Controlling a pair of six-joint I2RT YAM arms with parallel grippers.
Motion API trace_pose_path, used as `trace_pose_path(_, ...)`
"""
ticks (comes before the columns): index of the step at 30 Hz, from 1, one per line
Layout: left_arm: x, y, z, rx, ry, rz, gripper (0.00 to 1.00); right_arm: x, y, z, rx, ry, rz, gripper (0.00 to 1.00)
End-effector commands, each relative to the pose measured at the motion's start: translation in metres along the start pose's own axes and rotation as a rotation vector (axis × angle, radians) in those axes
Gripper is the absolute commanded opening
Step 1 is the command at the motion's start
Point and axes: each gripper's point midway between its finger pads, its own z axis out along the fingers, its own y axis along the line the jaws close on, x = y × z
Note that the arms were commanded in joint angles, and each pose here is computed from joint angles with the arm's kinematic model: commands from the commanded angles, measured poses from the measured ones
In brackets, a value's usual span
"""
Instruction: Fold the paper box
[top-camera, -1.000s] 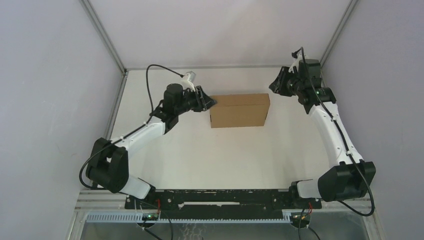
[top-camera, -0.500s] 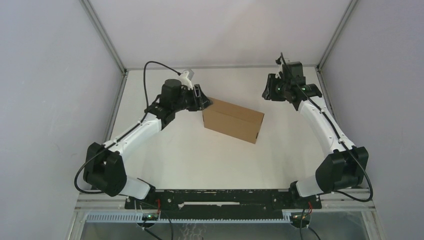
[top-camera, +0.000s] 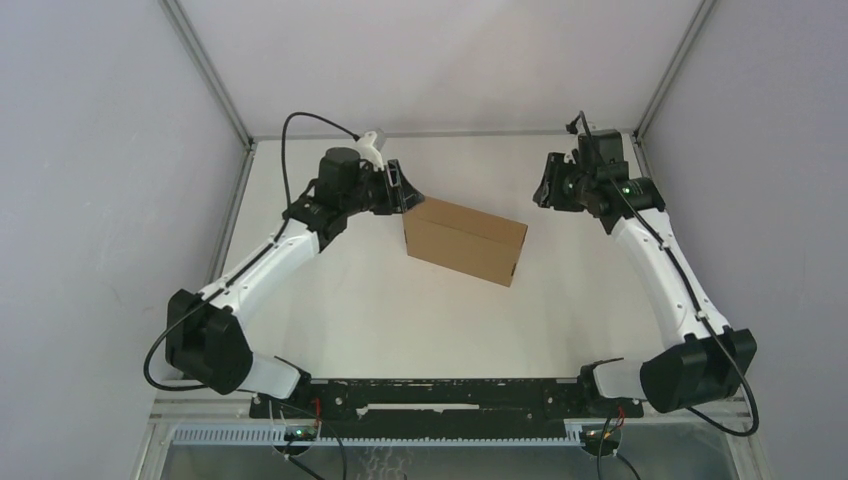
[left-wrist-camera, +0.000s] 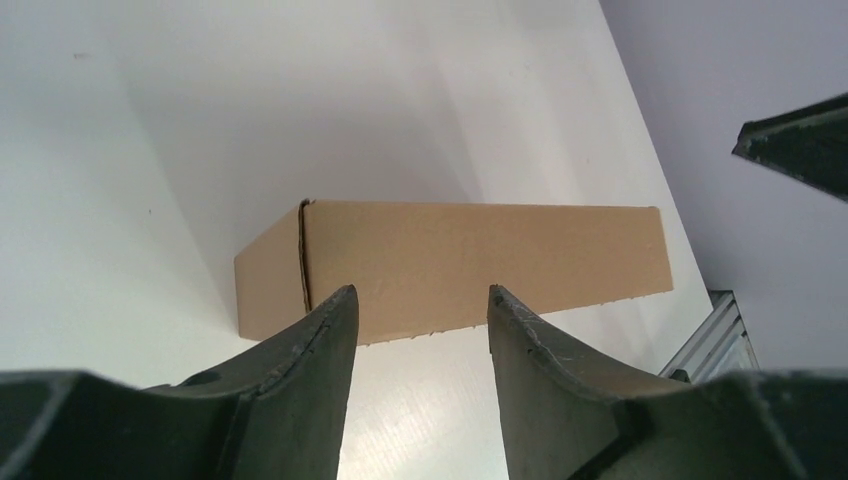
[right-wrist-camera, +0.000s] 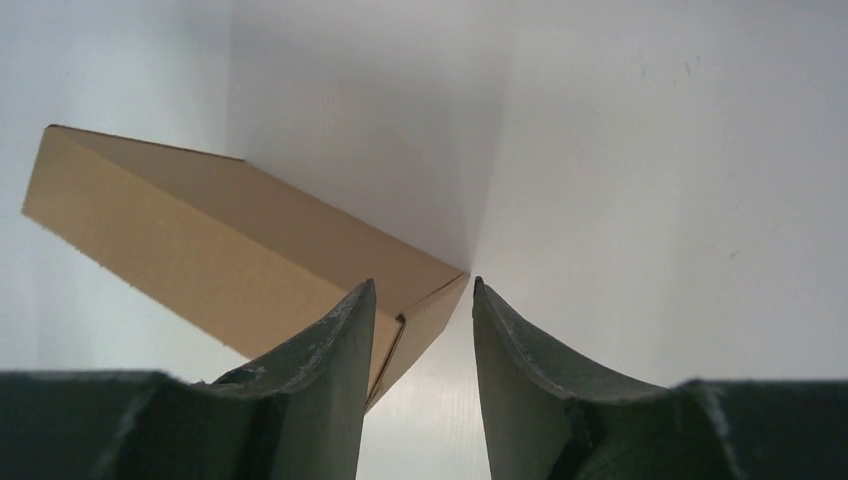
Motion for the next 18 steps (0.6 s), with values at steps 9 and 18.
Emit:
trace_pose_path(9, -0.034, 0.019, -0.04, -0.181, -0.035, 0.16, 0.59, 0.057, 0.032, -0.024, -0.052, 0.112, 0.034, 0.52)
trace_pose_path(18, -0.001, 0.028, -0.029, -0.144, 0.055, 0.156, 0.58, 0.076, 0.04, -0.016, -0.036, 0.148, 0.017, 0.51)
